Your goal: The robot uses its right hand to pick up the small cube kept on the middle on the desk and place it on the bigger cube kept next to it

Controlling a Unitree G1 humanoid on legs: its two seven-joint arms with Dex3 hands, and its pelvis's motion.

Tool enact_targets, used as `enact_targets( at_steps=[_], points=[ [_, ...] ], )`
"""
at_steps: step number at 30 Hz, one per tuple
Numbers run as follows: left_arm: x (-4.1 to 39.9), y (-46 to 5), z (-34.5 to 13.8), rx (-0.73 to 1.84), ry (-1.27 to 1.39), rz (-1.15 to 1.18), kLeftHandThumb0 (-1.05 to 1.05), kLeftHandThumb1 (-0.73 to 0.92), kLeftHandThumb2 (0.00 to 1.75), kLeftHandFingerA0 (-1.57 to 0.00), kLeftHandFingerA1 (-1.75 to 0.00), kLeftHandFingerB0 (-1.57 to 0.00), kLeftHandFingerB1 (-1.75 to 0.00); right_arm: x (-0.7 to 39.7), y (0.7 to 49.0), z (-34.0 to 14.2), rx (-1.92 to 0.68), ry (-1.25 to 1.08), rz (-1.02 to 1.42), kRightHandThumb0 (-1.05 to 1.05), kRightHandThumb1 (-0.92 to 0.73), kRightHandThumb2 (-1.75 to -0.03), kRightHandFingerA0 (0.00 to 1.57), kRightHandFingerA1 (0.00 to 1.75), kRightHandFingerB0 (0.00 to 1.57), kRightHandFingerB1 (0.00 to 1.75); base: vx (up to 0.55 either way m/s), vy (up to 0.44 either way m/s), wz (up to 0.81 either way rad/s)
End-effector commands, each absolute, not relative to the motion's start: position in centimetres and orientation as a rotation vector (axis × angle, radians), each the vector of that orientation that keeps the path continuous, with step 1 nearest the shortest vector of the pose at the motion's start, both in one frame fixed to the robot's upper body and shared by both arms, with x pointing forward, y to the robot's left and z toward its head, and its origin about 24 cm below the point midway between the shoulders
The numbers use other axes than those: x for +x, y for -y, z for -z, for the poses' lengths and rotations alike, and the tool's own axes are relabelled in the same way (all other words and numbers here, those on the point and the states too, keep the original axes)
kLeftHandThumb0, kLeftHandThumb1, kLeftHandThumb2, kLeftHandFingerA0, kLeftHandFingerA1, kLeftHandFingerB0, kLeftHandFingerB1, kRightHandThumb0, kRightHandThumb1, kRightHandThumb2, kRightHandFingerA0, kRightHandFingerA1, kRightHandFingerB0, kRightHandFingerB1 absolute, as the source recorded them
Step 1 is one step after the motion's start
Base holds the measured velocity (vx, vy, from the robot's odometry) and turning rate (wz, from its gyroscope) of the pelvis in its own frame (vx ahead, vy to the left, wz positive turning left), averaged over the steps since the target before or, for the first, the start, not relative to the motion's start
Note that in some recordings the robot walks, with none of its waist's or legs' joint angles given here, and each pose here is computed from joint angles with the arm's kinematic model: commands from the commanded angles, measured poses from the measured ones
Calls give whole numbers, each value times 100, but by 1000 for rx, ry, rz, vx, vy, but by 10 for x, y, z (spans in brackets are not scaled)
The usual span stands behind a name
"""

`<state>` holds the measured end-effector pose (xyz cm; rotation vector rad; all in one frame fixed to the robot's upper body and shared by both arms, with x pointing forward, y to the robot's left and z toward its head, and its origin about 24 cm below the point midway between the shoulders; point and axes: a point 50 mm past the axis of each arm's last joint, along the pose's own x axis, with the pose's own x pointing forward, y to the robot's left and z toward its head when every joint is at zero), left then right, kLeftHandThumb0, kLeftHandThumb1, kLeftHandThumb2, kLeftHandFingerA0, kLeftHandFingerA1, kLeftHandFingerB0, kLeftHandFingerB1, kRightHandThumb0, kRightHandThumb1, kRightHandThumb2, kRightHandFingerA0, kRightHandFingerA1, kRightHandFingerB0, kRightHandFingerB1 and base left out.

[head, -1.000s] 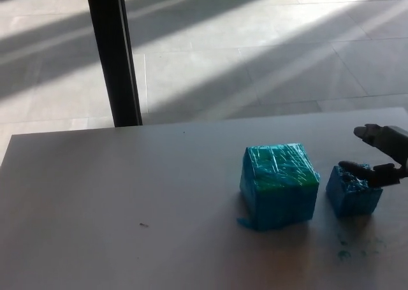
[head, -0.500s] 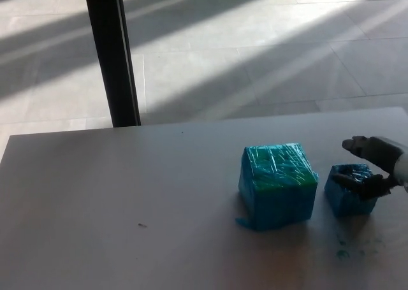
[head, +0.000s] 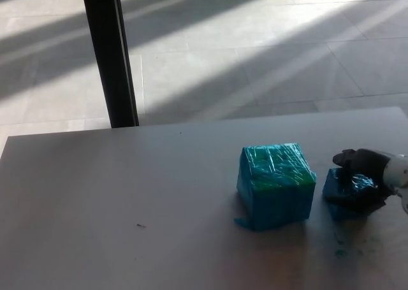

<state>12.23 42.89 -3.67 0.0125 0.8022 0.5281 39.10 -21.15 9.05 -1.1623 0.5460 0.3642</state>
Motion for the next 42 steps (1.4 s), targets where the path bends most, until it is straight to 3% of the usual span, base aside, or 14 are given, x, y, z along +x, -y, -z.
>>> enact_targets(
  at_steps=[1,5,6,9,10,13,15,16,19,22,23,32,33,42],
  points=[
    [119,-436,31,54,-811,-540,-27,-23,77,-75,-100,-120,-119,387,207,-78,-1382,-542,-443,-20,-44,-63,38,96,0,14,0,0,0],
    [119,-436,30,69,-812,-519,-27,-22,77,-74,-99,-118,-118,383,210,-70,-1466,-558,-462,-15,-42,-57,39,89,0,23,0,0,0],
    [119,-436,30,80,-815,-518,-105,14,116,-33,-174,-74,-139,379,213,-63,-1579,-561,-476,-17,-43,-56,31,80,0,29,0,0,0],
    [119,-435,31,71,-813,-517,-57,-12,101,-41,-168,-96,-147,373,216,-53,-1790,-530,-484,-25,-52,-69,44,90,6,24,0,0,0],
    [119,-435,31,87,-821,-506,-28,-21,78,-72,-98,-116,-117,371,218,-50,-1845,-542,-479,-25,-58,-71,43,96,7,21,0,0,0],
    [119,-435,31,52,-810,-523,-105,12,112,-30,-173,-80,-135,367,224,-44,-1929,-520,-468,-22,-63,-64,42,110,2,36,0,0,0],
    [117,-436,30,79,-818,-499,-105,13,111,-28,-175,-74,-133,363,231,-38,-1969,-497,-453,-27,-67,-70,65,143,10,17,0,0,0],
    [117,-436,30,80,-815,-492,-27,-25,75,-72,-99,-118,-119,362,232,-38,-1963,-480,-452,-28,-70,-67,63,152,2,37,0,0,0],
    [117,-436,31,68,-813,-506,-43,-22,90,-47,-158,-100,-144,360,234,-38,-1968,-398,-462,-38,-70,-79,78,142,35,43,0,0,0],
    [118,-435,31,78,-817,-491,-27,-24,75,-72,-98,-116,-118,359,234,-39,-1984,-294,-479,-31,-69,-62,70,160,67,65,0,0,0],
    [118,-435,31,83,-818,-483,-105,20,112,-26,-175,-80,-132,358,233,-40,-1996,-247,-479,-34,-66,-61,73,163,73,69,0,0,0],
    [118,-434,32,80,-817,-488,-27,-24,76,-76,-100,-116,-118,357,224,-45,-1829,-13,-384,-36,-78,-68,78,161,74,79,0,0,0],
    [116,-434,32,84,-822,-491,-105,24,113,-25,-173,-75,-122,359,222,-47,-1790,-5,-368,-31,-73,-68,79,157,75,64,0,0,0],
    [114,-434,34,60,-824,-507,-44,-22,90,-49,-159,-100,-143,362,227,-63,-1579,84,-199,-26,-64,-74,88,159,84,71,0,0,0]
  ],
)
